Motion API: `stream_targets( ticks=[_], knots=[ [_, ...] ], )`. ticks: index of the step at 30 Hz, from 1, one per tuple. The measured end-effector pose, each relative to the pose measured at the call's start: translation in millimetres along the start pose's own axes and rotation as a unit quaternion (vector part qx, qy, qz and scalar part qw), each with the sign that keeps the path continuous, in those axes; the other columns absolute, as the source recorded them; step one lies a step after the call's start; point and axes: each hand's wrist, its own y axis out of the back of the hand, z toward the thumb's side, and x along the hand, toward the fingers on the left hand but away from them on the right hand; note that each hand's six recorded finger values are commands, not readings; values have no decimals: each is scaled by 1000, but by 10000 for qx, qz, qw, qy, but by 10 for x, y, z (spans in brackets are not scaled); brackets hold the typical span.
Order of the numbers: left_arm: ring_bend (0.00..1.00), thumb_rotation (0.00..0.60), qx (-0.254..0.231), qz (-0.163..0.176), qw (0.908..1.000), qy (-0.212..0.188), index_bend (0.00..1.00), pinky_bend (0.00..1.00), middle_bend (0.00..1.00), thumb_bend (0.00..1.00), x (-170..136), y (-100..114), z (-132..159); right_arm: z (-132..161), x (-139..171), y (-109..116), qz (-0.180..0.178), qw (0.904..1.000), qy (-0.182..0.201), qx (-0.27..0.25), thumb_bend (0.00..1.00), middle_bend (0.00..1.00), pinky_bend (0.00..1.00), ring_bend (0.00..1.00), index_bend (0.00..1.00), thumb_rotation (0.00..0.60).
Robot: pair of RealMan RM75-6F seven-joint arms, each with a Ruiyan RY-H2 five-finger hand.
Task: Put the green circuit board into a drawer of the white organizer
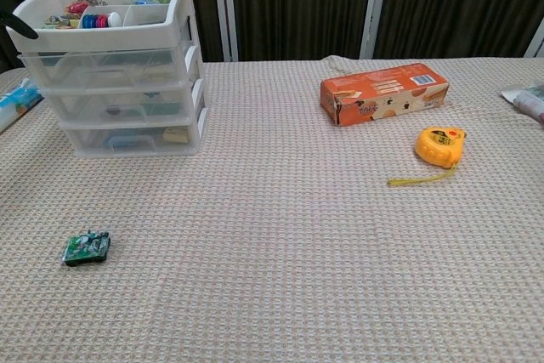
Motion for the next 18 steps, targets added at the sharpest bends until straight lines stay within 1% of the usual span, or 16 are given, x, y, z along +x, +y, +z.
stream_targets(
  ticks=[3,6,11,18],
  knots=[
    [833,600,184,-30,9996,205,193,677,931,615,80,27,-91,3,-2,1,-3,10000,4,1,0,0,0,0,99,600],
    [833,600,280,-54,9991,311,193,677,932,615,142,31,-152,0,-2,1,-2,10000,-5,1,0,0,0,0,99,600],
    [833,600,352,-74,9986,378,198,677,931,615,194,-6,-189,3,-2,1,-3,10000,3,-2,0,0,0,0,99,600],
    [833,600,299,-235,9984,421,199,677,931,616,234,-103,-180,1,1,5,-12,10000,-1,-4,0,0,0,0,100,600]
  ],
)
